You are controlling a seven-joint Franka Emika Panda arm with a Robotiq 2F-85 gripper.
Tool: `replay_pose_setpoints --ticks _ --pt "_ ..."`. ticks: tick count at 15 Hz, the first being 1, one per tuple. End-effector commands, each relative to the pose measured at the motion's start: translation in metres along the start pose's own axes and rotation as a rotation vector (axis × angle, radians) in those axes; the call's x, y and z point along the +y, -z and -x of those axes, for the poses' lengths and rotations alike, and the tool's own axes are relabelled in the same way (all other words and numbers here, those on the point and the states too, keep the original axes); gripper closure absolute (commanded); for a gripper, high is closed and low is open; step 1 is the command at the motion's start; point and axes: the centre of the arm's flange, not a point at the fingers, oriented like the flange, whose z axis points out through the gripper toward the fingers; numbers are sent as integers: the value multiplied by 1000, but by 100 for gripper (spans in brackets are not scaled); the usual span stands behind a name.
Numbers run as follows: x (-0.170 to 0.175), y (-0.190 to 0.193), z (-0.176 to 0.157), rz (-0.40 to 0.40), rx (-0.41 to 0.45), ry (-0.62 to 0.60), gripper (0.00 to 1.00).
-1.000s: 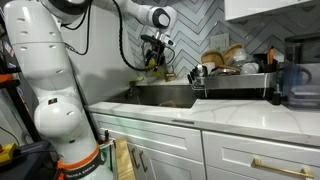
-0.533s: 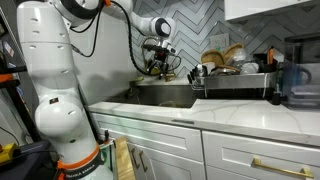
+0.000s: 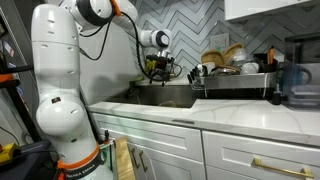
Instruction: Remove the clear bowl with the measuring spoon from the sink and pour the spoon onto the counter then put the bowl on the dishrack.
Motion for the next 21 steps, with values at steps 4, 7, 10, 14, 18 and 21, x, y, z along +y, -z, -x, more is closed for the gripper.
replay_pose_setpoints --ticks 4,7,10,14,18,21 --pt "5 -3 -12 -9 9 43 0" --pt "9 -31 -43 -37 21 101 0" --pt "4 -64 -69 -67 41 96 0" --pt "-18 -94 -102 -92 67 99 0" --pt "-8 -93 -87 -79 49 110 0" --pt "-5 -88 -86 -78 58 105 0"
